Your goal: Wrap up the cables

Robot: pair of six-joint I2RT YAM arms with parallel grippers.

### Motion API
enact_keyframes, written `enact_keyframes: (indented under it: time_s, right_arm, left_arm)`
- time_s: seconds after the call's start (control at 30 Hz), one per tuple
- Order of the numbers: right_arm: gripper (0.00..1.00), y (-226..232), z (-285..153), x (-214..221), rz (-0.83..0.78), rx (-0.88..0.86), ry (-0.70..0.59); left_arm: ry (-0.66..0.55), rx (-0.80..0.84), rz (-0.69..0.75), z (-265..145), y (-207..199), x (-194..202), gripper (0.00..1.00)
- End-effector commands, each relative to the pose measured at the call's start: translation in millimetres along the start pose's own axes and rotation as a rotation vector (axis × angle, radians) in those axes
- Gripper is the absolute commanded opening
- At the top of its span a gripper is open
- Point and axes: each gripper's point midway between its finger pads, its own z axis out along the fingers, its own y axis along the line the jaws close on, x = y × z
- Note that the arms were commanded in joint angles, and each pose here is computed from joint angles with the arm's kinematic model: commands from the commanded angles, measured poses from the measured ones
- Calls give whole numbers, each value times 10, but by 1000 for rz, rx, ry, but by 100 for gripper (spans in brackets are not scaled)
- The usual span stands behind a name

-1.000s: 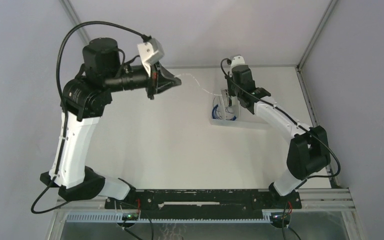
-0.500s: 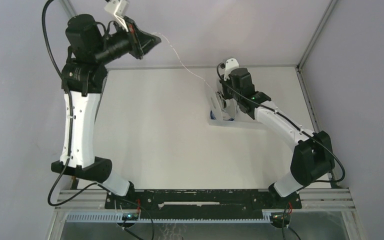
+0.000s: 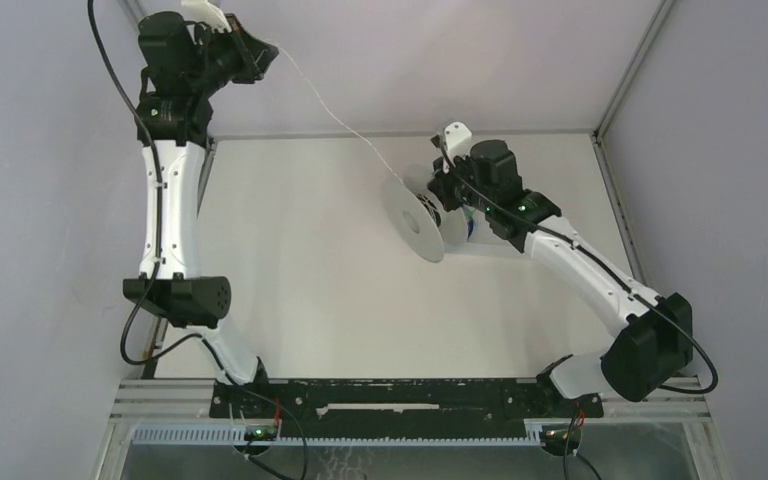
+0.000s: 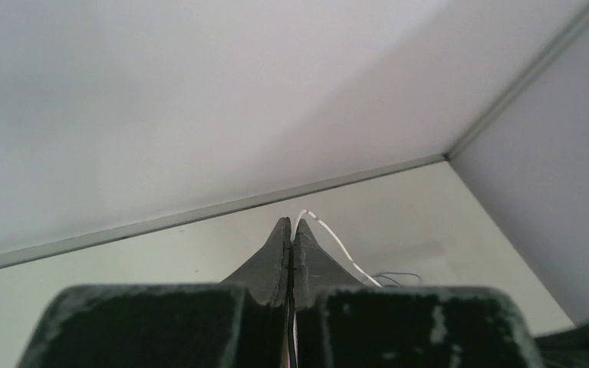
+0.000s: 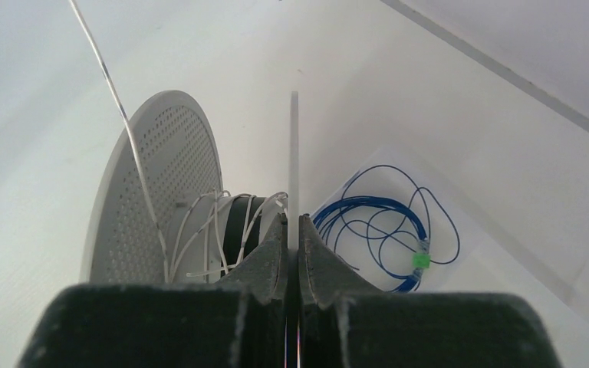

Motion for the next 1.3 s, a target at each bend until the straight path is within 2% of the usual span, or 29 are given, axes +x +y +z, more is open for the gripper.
enact_keyframes:
  time_s: [0.0,0.27,0.6,0.83,1.03,1.27]
  right_arm:
    - [0,176,-301,-395,-31,-109,-124]
    - [0,89,-608,-585,61,-170,-183]
    - [0,-157,-928,-1004,198,-195,-271]
    - [0,-358,-1025,-1302,324,-160,-320]
    - [0,-508,-971,-1459,466,-147,-322]
    - [0,-866,-847,-1474,637,-54,-330]
  left_arm:
    - [-64,-175,64,78,549,-114,0]
    - [86,-339,118,215,1252,605,0]
    - [299,-415,174,198,1685,1588,0]
    - [448,-358,220,132,1609,2242,1]
    - [535,-290,298,57,1311,2661,1]
    - [629,-209,382,-78,910,3170,0]
